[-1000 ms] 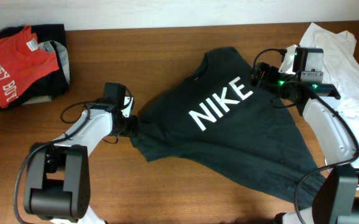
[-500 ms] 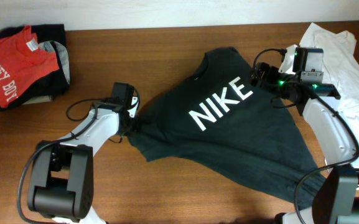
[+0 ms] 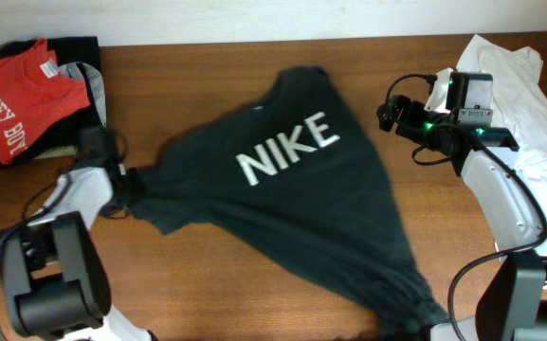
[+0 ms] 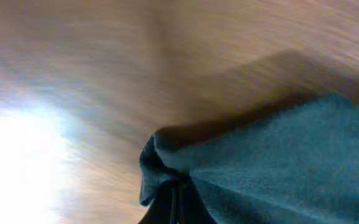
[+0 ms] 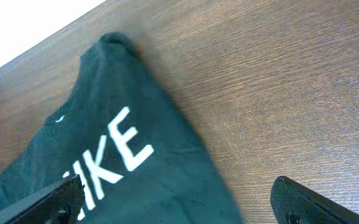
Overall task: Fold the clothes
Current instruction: 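Pull the left sleeve leftward while right gripper releases and repositions, then grasp the shirt's right side with the right gripper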
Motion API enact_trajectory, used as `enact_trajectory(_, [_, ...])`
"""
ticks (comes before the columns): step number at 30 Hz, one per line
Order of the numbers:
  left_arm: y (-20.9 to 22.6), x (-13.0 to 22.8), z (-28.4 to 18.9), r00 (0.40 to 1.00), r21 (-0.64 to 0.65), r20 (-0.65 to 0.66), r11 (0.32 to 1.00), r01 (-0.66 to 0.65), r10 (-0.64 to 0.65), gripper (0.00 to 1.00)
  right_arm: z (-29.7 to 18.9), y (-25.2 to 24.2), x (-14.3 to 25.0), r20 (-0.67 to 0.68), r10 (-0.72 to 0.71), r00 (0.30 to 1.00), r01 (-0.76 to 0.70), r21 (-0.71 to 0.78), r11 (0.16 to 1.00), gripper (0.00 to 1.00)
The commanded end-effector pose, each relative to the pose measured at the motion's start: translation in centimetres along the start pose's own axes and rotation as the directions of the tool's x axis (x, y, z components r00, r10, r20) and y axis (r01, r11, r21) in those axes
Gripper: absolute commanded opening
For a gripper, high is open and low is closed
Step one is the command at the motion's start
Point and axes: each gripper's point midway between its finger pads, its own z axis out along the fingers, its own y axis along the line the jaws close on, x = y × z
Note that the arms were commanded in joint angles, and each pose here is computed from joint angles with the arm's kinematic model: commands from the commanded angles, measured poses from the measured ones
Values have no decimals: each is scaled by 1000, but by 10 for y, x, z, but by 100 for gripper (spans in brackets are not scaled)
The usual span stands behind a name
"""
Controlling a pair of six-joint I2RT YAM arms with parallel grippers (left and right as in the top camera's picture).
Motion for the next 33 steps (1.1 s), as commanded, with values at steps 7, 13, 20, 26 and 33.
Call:
enact_trajectory(7, [45, 25, 26, 974, -14, -123, 981, 191, -192, 1, -4, -1, -4, 15, 5, 1000, -5, 1, 1000, 99])
enact_trajectory(13, [43, 25, 26, 973, -5, -127, 981, 192, -191, 1, -4, 1, -5, 19, 3, 1000, -3, -7, 1000, 99])
enact_trajectory(20, [43, 26, 26, 973, -6, -129, 981, 192, -191, 1, -3, -8, 138, -462, -7, 887, 32, 45, 998, 99])
enact_trajectory(26, [43, 26, 26, 973, -6, -130, 981, 192, -191, 1, 37, -31, 199, -642, 28, 766, 68, 124, 990, 99])
enact_trajectory(33, [43, 24, 26, 974, -3, -122, 981, 193, -192, 1, 71, -26, 166, -549, -47, 835, 109, 80, 991, 4])
